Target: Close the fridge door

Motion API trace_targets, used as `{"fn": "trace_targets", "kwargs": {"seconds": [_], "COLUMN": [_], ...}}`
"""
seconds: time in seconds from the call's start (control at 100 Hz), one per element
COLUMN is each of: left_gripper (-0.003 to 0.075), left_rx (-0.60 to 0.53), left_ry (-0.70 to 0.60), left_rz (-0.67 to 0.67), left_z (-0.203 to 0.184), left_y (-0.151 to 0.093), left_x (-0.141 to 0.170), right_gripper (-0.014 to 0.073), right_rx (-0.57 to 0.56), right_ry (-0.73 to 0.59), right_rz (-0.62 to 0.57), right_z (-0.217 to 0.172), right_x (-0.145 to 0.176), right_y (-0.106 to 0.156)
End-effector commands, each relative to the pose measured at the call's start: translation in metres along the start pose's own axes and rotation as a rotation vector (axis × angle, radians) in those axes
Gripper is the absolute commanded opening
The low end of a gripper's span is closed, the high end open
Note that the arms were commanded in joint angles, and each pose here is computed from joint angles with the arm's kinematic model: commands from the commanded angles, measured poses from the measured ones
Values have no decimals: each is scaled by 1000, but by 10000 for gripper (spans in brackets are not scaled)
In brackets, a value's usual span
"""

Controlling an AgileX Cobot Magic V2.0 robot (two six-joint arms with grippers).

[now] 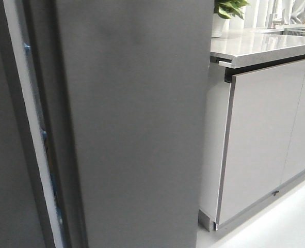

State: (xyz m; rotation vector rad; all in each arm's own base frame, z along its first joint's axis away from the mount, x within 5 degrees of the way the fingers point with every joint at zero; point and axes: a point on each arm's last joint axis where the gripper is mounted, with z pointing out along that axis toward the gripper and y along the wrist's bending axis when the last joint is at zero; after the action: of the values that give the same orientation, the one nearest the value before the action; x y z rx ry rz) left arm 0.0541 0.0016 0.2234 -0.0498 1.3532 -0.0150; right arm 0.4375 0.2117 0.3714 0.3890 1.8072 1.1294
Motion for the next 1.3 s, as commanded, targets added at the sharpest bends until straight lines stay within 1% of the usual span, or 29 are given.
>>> {"fn": "trace_targets", "kwargs": {"seconds": [0.0,0.25,0.45,0.64,0.88,1.01,1.18,1.29], "left_gripper": [-20,-20,-20,-20,-20,-20,-20,-20], "left_rx": [0,0,1,1,1,1,1,1], "left_ry": [-48,-48,-48,-48,-48,-48,-48,-48], "left_rz": [-8,-8,-9,-9,-9,-9,-9,-9], "left_z": [-1,-1,-1,-1,-1,-1,-1,-1], "left_y": [0,0,0,0,0,0,0,0], "left_x": [5,5,5,5,5,5,5,5], "right_gripper": [-46,-46,-46,-46,-46,-46,-46,-46], "right_rx": [-93,-137,-135,-126,-125,-124,-109,-109], "right_ry": [-94,-90,-63,-11,-5,-33,-82,-85], "right_rz": [-56,-69,-70,-72,-73,-83,-91,-38], "right_z": [-5,32,53,56,56,57,64,68], "right_x": [-19,-11,0,6,7,5,5,7], "right_y": [33,29,16,13,13,12,2,-2]}}
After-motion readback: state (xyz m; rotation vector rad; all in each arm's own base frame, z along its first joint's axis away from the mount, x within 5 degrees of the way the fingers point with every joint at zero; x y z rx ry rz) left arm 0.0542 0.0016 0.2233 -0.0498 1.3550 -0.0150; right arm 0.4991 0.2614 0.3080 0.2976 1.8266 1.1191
